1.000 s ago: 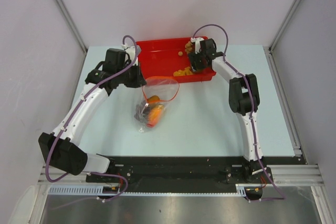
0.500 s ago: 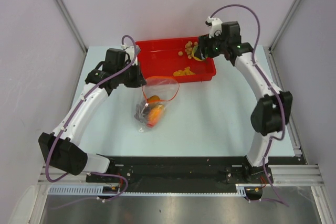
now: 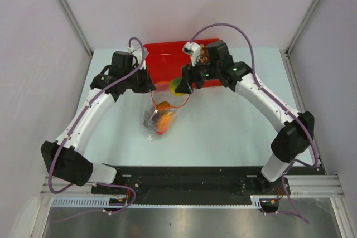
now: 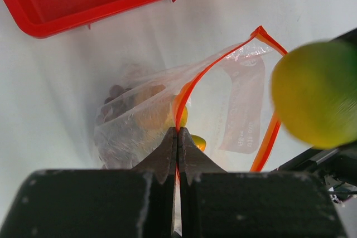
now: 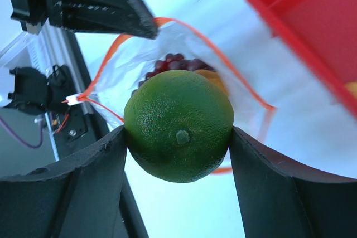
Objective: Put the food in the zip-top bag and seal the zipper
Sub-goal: Place the fake fruit in the zipper food storage bag.
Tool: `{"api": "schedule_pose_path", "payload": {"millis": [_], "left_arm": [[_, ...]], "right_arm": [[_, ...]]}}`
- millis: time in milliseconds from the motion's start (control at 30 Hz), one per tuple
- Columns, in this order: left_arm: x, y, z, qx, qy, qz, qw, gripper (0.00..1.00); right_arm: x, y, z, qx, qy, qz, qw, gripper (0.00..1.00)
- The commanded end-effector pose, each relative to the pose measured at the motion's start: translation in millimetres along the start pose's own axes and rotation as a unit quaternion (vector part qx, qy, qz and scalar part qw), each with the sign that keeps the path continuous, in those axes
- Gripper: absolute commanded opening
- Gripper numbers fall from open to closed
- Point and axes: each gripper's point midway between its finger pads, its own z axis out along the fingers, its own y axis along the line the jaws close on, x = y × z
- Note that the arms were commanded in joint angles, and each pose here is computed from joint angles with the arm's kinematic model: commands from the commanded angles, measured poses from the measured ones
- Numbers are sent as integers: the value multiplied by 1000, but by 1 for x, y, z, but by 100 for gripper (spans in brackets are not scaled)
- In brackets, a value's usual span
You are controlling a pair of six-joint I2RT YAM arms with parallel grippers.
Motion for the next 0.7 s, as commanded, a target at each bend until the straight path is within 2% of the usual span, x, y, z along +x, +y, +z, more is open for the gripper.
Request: {"api": "schedule_pose_path", "payload": {"millis": [0, 67, 100, 133, 233, 300, 433, 533, 567, 633, 667], "left_arm": [[-14, -7, -11, 15, -28, -4, 999, 0], [-14, -6, -11, 16, -29, -6, 999, 0], [-14, -6, -11, 16, -28, -7, 999, 0], [-15, -5, -11, 15, -30, -9, 999, 0], [-16, -5, -13, 17, -30, -12, 999, 0], [-17, -7, -14, 22, -31, -12, 999, 0], [-18, -8, -16, 27, -34, -12, 999, 0], [-21, -11, -18, 31, -38, -10, 999, 0], [-22, -11, -19, 31, -40, -10, 999, 0], [-23, -12, -19, 32, -42, -9, 999, 0], [-23, -12, -20, 32, -42, -10, 999, 0]], "right_arm": [[7, 23, 28, -27, 18, -7, 999, 44], [12, 26, 37, -28, 29, -8, 999, 48], [13, 26, 43, -25, 34, -8, 999, 54], [16, 27, 47, -20, 40, -8, 999, 74], [10, 18, 50, -8, 37, -7, 999, 99], [0, 11, 47, 5, 23, 3, 1000, 100], [-39, -23, 25, 43, -45, 5, 998, 100], [-64, -71, 0, 90, -94, -15, 991, 100], [-67, -104, -14, 126, -106, -15, 986, 100], [-72, -145, -24, 178, -120, -63, 975, 92], [-60, -176, -23, 215, -110, -72, 968, 91]]}}
